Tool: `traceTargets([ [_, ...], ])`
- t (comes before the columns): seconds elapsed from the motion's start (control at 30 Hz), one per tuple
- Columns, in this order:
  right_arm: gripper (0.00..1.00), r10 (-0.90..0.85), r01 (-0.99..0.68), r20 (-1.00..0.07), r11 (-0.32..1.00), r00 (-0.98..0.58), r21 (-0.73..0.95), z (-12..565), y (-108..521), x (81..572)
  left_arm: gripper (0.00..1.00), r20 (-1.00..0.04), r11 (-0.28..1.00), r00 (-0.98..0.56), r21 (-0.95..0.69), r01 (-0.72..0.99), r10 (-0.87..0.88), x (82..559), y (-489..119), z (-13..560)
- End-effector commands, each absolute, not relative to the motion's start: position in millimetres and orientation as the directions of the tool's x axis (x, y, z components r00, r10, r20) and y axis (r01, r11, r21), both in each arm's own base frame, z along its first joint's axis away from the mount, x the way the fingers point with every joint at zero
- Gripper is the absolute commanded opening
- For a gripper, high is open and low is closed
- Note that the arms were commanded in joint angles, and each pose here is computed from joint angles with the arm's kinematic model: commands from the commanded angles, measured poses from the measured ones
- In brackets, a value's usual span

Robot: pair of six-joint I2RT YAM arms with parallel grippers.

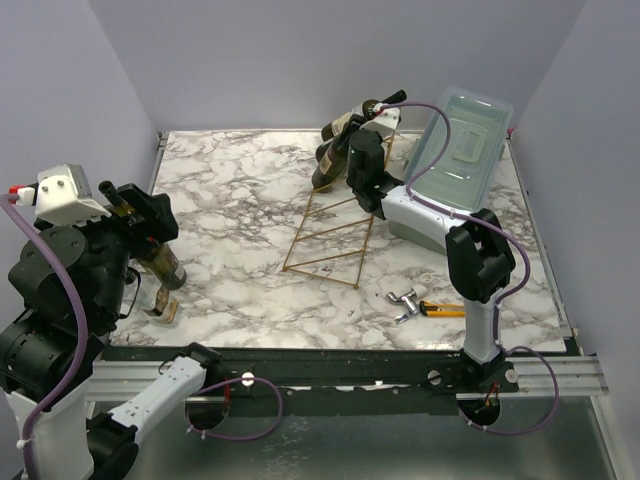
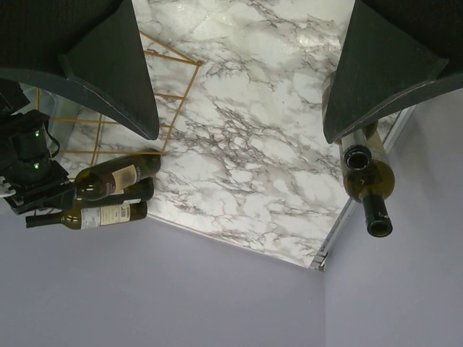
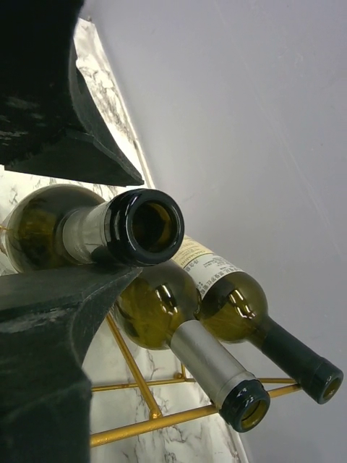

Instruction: Put the wine bottle on the wine rack

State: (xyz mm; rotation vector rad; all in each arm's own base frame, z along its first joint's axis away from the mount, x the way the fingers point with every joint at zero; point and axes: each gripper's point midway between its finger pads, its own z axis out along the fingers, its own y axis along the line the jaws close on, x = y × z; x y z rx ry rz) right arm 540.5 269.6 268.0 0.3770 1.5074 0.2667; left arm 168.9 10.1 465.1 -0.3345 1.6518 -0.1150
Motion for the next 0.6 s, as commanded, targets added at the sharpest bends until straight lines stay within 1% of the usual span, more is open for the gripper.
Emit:
traceTargets([
  [0.0, 0.51, 0.439, 0.032, -0.894, 0.896, 0.088, 0.443, 294, 267, 536, 0.97, -0.95, 0.949, -0.072, -0.293, -0.118, -0.303, 163, 7, 467],
  [0.13, 0.56, 0.43, 0.034, -0.899, 0.9, 0.084, 0.434, 298, 266, 534, 0.97, -0.948, 0.947, -0.071, -0.3, -0.116, -0.31, 160, 8, 467],
  [0.2, 0.62, 0.421, 0.041, -0.903, 0.904, 0.084, 0.425, 300, 263, 533, 0.97, -0.947, 0.946, -0.071, -0.303, -0.115, -0.312, 160, 7, 467],
  [0.33, 0.71, 0.4, 0.058, -0.913, 0.912, 0.081, 0.405, 301, 259, 531, 0.97, -0.946, 0.945, -0.073, -0.308, -0.111, -0.317, 159, 7, 467],
  [0.4, 0.73, 0.387, 0.072, -0.919, 0.917, 0.076, 0.392, 300, 257, 530, 0.97, -0.945, 0.944, -0.071, -0.31, -0.11, -0.319, 158, 7, 467],
  [0.47, 0.74, 0.377, 0.091, -0.924, 0.919, 0.069, 0.382, 299, 254, 530, 0.97, -0.945, 0.945, -0.075, -0.309, -0.11, -0.317, 158, 7, 466],
  [0.53, 0.79, 0.367, 0.105, -0.928, 0.922, 0.062, 0.372, 297, 251, 529, 0.97, -0.945, 0.945, -0.076, -0.31, -0.107, -0.319, 158, 6, 466],
  [0.57, 0.79, 0.364, 0.109, -0.929, 0.923, 0.061, 0.369, 298, 251, 529, 0.97, -0.945, 0.945, -0.075, -0.311, -0.107, -0.319, 158, 6, 466],
])
